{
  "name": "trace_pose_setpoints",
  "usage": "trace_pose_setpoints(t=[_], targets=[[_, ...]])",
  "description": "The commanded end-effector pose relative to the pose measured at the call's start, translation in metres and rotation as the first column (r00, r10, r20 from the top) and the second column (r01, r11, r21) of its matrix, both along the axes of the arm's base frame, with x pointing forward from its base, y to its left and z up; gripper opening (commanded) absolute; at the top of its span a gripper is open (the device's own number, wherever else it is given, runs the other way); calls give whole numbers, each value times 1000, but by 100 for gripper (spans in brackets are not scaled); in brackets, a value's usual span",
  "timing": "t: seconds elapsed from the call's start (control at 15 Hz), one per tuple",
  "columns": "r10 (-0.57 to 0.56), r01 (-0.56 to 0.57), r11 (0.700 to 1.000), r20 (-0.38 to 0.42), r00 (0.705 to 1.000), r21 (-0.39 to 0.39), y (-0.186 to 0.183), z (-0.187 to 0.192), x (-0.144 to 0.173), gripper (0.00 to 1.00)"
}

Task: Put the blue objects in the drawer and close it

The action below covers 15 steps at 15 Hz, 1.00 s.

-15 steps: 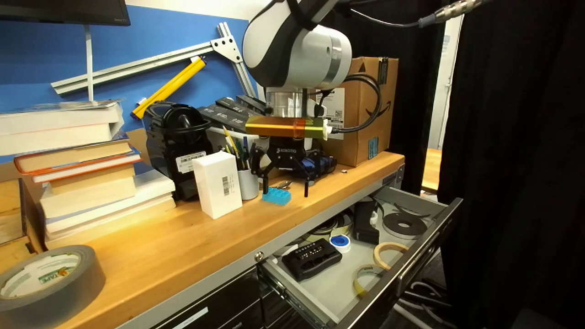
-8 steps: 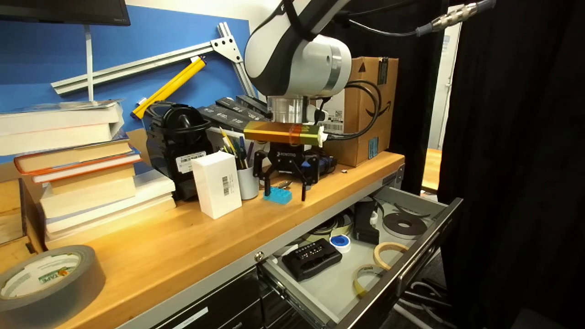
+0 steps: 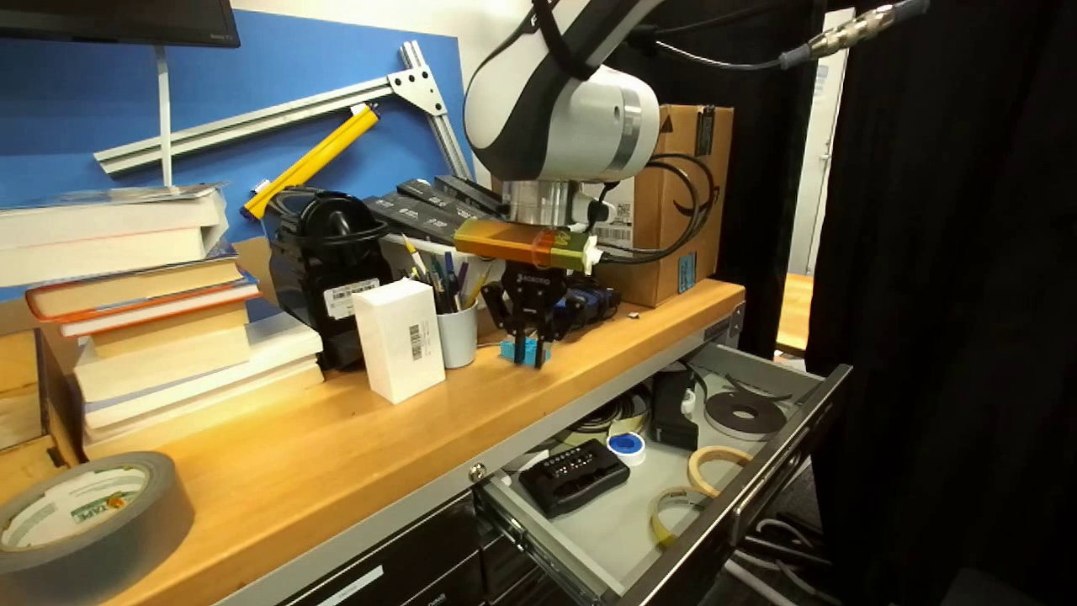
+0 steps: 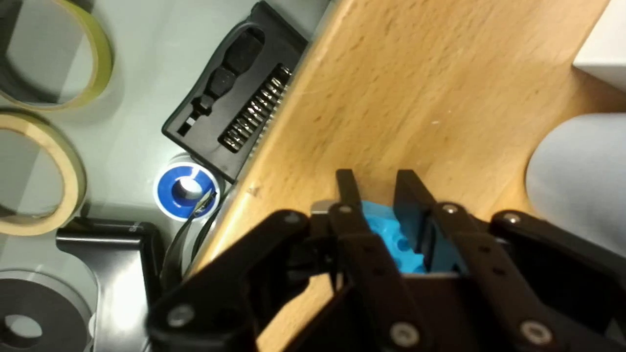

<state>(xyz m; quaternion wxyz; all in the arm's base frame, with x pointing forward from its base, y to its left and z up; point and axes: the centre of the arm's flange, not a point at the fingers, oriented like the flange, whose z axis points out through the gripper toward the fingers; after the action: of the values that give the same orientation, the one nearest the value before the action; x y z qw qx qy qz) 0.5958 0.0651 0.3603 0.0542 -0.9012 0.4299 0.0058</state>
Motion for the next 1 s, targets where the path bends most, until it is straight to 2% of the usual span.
trace_pose_setpoints(t=[0.0,0.07,0.2,0.27,0.33,0.67,0.93], targets=[[-46,46,999,10,999,-10,-11,1,-20,6],[-52,52,999,5,999,-8,-14,1,-24,2],[-61,61,998,1,998,-1,-18,2,-35,5],[-59,59,998,-4,998,7,-19,3,-38,21],[-58,59,998,-2,998,18,-17,6,-42,30],[-147,146,989,10,989,21,-5,19,-48,68],[-315,313,949,75,946,43,2,29,-44,98]])
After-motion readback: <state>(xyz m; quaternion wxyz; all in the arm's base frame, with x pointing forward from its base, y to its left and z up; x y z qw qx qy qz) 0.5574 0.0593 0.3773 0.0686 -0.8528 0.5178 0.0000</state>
